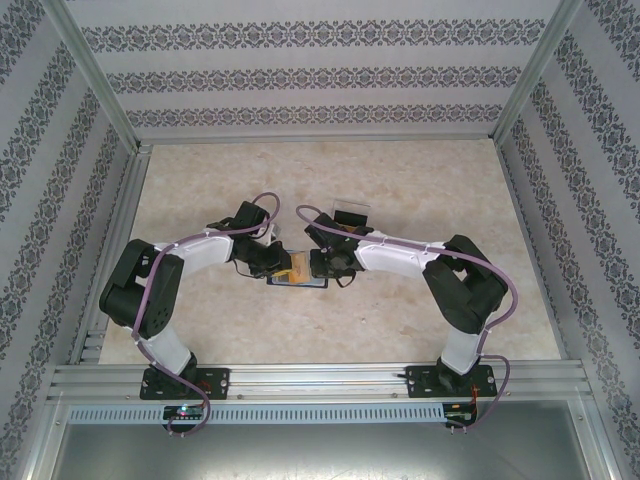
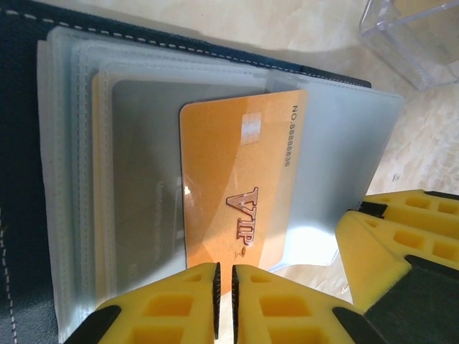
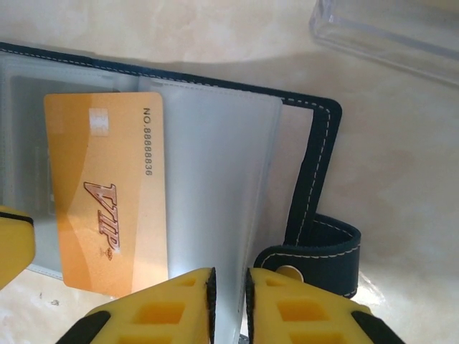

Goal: Take the credit cards out of the card holder

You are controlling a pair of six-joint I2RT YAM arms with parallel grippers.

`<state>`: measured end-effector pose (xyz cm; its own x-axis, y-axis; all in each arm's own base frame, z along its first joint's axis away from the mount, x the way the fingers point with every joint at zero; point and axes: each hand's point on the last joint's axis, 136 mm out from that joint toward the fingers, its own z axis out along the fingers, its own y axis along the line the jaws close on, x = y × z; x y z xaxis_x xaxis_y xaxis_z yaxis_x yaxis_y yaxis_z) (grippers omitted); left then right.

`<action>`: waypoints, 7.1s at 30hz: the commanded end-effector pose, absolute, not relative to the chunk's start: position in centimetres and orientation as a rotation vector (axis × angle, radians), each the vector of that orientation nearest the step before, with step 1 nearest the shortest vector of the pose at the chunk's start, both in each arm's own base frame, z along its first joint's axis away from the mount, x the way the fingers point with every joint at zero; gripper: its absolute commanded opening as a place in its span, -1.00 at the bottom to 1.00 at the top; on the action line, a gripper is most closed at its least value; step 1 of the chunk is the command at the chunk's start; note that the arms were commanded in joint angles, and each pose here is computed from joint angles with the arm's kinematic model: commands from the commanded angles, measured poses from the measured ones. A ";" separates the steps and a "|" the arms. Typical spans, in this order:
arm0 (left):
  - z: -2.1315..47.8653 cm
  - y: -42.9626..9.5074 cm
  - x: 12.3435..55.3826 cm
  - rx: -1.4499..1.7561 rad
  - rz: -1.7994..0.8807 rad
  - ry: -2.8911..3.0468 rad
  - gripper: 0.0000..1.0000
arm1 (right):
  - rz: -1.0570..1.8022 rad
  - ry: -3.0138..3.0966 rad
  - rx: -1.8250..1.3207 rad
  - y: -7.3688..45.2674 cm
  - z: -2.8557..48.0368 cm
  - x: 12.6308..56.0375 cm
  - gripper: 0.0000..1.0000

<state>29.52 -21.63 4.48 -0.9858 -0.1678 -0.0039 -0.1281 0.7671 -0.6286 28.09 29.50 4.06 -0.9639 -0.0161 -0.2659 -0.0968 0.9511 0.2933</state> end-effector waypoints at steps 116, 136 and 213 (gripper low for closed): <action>16.4 -20.5 29.9 -0.186 -1.189 2.552 -1.00 | 1.150 2.520 -0.048 30.9 16.3 30.9 -0.34; 21.8 -22.9 30.7 -0.030 -1.543 2.326 -1.00 | 1.629 2.337 0.024 31.7 18.3 31.4 -0.44; 19.1 -16.8 29.6 -0.175 -1.056 2.409 0.99 | -0.093 2.030 -1.658 23.7 11.3 37.4 -1.00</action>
